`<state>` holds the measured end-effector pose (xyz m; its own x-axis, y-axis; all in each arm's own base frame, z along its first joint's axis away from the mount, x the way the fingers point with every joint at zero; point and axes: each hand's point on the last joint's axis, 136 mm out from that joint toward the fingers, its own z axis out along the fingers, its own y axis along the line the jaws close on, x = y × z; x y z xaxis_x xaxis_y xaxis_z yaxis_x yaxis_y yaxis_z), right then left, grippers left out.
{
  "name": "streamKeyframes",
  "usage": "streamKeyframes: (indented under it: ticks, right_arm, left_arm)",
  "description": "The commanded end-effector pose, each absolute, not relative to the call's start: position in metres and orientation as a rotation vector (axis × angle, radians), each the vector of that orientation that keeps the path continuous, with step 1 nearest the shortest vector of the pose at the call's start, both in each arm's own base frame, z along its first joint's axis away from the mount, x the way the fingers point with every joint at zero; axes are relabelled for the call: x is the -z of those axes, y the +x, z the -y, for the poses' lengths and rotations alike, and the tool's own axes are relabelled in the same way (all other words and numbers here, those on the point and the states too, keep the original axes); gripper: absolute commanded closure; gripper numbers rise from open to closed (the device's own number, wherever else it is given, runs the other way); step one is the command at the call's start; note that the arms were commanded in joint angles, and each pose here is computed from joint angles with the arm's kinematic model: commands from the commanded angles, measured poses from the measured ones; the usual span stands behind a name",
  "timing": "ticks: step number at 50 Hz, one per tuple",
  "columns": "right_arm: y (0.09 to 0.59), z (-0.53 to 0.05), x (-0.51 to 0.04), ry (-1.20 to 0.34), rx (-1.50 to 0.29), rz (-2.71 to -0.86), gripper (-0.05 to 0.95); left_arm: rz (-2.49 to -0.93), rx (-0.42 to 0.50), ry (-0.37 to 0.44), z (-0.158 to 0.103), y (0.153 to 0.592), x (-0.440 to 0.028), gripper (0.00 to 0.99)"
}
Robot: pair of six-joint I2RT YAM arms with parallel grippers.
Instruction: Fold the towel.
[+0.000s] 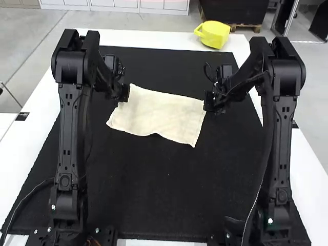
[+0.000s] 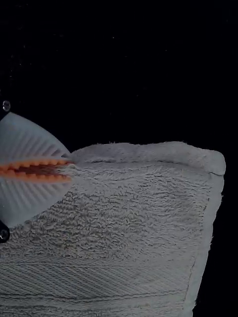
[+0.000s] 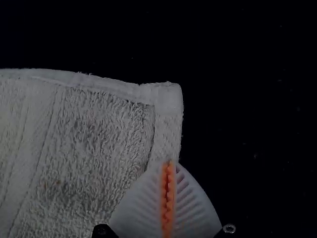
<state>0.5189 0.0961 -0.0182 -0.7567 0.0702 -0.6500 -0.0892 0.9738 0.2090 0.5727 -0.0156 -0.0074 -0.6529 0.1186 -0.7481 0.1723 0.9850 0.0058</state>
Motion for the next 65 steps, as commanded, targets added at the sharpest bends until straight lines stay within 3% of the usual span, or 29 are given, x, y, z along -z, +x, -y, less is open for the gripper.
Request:
streamKeyframes:
  ticks: [1,25,37,65]
  right_arm:
    - [0.497,-0.114,0.044,-0.037,-0.423,-2.491,0.92]
    - [0.522,-0.105,-0.019,0.0,-0.443,-2.353,0.93]
    - [0.53,-0.103,-0.045,0.024,-0.464,-2.299,0.93]
    - [0.506,-0.107,-0.058,0.015,-0.55,-2.332,0.93]
  left_arm:
    - [-2.326,0.024,0.153,-0.005,0.572,0.032,0.97]
    - [-2.228,0.08,0.137,0.002,0.587,-0.008,0.97]
    - [-2.203,0.092,0.112,-0.009,0.587,-0.023,0.97]
    - [-2.199,0.165,0.089,-0.013,0.569,-0.037,0.97]
